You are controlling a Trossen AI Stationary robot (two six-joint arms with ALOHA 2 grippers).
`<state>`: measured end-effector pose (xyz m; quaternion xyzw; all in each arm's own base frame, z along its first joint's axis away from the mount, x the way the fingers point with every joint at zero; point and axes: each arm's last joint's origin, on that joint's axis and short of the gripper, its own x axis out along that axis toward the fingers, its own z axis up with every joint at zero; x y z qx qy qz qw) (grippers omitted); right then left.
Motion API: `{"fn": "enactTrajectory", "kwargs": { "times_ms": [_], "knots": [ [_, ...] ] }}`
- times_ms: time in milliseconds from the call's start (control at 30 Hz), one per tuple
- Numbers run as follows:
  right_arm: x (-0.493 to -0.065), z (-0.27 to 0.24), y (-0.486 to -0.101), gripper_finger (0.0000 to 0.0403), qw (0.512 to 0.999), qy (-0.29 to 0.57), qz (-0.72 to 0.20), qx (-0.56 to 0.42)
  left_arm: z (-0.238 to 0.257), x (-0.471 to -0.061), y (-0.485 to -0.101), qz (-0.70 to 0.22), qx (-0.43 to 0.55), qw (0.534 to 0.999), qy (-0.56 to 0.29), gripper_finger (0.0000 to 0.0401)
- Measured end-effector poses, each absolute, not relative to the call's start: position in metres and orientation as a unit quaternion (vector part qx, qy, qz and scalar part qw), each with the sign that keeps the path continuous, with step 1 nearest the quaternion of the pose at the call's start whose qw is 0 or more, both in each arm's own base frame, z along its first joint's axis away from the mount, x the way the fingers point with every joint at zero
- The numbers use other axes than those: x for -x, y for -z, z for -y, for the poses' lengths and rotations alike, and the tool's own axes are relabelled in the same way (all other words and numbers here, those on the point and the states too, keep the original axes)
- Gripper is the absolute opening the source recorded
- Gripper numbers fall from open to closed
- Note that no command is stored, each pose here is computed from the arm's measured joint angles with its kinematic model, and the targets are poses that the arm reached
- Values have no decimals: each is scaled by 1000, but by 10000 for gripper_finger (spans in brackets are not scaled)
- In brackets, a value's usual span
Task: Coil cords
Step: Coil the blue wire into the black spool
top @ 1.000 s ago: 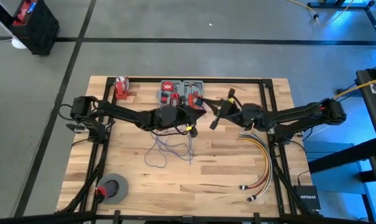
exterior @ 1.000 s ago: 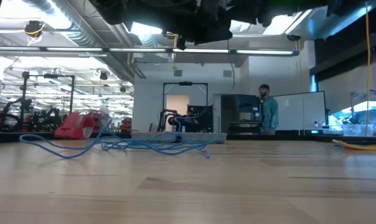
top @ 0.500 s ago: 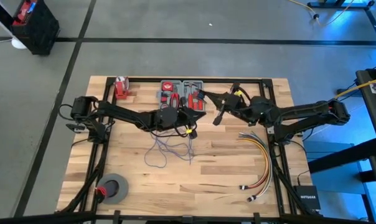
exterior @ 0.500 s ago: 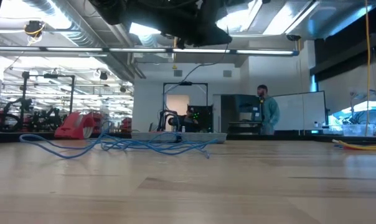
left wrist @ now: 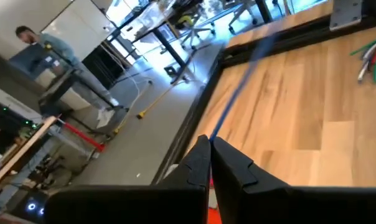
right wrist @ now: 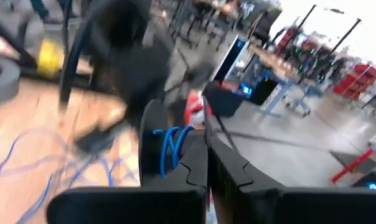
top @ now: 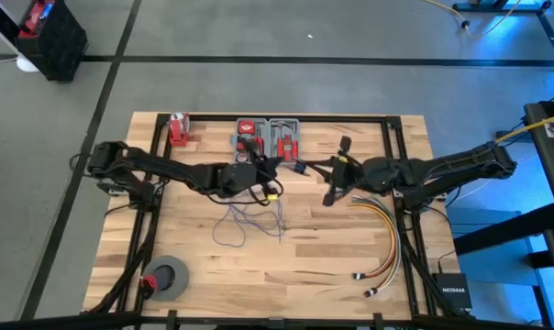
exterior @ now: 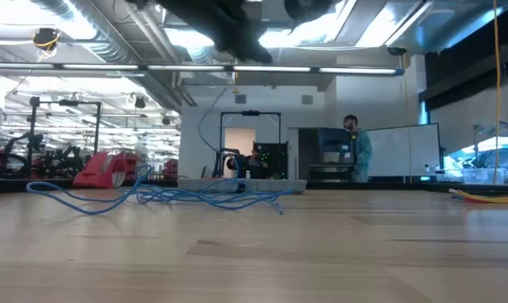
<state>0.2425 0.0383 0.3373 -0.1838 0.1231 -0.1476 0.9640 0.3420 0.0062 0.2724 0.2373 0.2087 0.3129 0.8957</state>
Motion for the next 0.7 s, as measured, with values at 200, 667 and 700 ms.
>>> {"fn": "enactTrajectory", "kwargs": {
  "times_ms": [200, 667, 700],
  "knots": [
    [-252, -34, -312, 5, 942, 173, -209, 197, 2, -315, -308, -160, -186, 929, -278, 3],
    [-308, -9, -269, 5, 909, 288, -221, 205, 9, -332, -299, -104, -25, 978, -179, 4],
    [-310, -8, -268, 5, 909, 292, -216, 203, 9, -335, -296, -103, -24, 978, -180, 4]
  ]
}}
